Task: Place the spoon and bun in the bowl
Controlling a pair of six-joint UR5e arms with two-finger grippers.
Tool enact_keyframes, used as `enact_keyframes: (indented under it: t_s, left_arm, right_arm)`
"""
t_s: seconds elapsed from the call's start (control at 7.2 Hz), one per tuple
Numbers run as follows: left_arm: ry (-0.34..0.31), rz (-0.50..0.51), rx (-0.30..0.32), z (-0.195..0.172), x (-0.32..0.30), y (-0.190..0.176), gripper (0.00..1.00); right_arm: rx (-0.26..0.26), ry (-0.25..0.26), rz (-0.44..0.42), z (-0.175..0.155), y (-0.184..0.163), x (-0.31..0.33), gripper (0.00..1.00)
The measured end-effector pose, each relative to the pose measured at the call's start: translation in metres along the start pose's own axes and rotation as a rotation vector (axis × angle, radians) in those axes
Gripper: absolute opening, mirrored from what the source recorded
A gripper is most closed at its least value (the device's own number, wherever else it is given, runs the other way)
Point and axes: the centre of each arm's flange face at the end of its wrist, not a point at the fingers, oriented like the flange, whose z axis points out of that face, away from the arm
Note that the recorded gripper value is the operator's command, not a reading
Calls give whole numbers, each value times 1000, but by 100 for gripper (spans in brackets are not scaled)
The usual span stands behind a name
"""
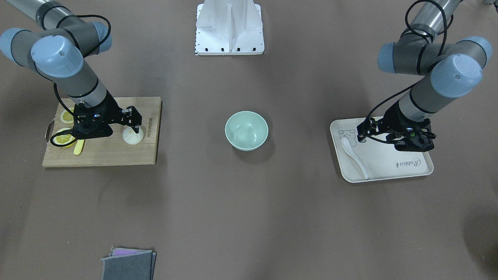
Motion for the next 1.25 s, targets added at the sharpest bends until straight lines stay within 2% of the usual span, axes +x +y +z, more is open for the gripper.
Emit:
enact_keyframes:
  t_s: [0.14, 0.28, 0.56, 0.83, 0.97, 1.25]
  left_arm:
    - [1, 2, 2, -1, 2, -1, 97]
    - [2, 2, 3, -1, 4, -2, 97]
    - [5, -8, 5, -1, 8, -5, 97]
    - [-1, -37, 4, 2, 9, -10, 97]
    - [-17, -48, 5, 8, 3, -13, 97]
    - [-56, -68, 11, 21, -6, -23, 97]
  right_arm:
    - [-3, -1, -5, 7, 1, -1, 4]
    - [-4, -3, -8, 9, 2, -2, 0]
    - [-9, -14, -12, 6, 4, -5, 0]
    - [5, -54, -16, -16, 4, -27, 0]
    - [22, -91, 21, -34, -4, -60, 0]
    - [40, -171, 126, -68, -21, -170, 0]
